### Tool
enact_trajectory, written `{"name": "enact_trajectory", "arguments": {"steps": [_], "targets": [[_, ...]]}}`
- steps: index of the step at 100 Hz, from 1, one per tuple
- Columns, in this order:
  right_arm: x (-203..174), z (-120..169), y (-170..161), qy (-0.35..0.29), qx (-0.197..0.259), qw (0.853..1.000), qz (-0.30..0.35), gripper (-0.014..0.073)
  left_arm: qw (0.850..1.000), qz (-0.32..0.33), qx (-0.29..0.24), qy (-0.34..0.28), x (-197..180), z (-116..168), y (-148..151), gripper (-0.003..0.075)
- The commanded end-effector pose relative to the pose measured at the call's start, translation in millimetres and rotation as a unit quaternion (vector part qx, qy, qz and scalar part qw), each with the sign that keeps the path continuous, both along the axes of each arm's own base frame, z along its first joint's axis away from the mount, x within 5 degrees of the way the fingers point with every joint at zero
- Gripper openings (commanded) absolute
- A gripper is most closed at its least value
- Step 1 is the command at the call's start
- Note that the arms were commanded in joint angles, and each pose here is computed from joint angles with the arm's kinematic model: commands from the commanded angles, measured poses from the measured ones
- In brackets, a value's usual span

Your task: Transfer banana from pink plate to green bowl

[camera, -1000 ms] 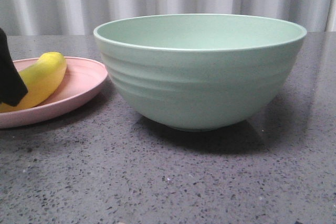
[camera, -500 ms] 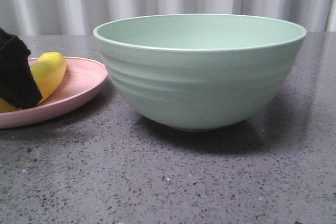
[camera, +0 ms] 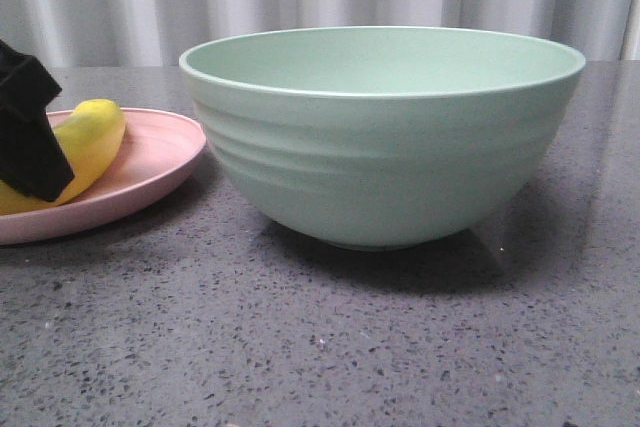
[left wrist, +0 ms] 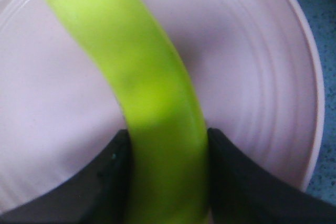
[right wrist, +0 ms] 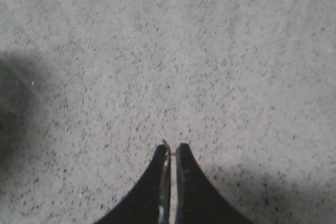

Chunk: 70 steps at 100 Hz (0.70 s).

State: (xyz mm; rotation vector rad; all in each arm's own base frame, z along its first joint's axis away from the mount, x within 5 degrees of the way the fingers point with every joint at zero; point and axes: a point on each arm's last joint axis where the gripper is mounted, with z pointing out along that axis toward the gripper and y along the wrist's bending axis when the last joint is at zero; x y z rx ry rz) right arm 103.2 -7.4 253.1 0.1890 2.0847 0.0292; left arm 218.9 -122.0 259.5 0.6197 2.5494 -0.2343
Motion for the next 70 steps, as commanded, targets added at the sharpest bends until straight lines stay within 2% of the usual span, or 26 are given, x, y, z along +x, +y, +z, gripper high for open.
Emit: {"name": "enact_trajectory", "arguments": {"steps": [1,20,37,42,48,61,70], "targets": [[4,19,0,-0.029,-0.003,1.000,0.003,-0.0064,0.999,0.002,-0.032,-0.038,3,24,-5,0.0094],[0,45,5,-0.022,-0.016,0.999,0.035,-0.0064,0.997,-0.002,-0.056,-0.061,1,53,-8,0.0094],[3,77,15,-0.031,-0.010,0.996,0.080,-0.0041,0.991,-0.029,-0.086,-0.094,-18,84,-12,0.0094],[5,86,19,-0.028,-0.006,0.995,0.099,0.0006,0.988,-0.039,-0.103,-0.105,-26,93,-14,0.0094],[9,94,26,-0.026,0.004,0.992,0.126,0.0104,0.984,-0.052,-0.121,-0.117,-34,102,-18,0.0094],[25,107,46,-0.025,0.068,0.981,0.178,0.0337,0.978,-0.084,-0.155,-0.114,-50,108,-30,0.0094],[36,117,60,-0.034,0.119,0.971,0.205,0.0395,0.973,-0.109,-0.166,-0.118,-57,110,-41,0.0094]]}}
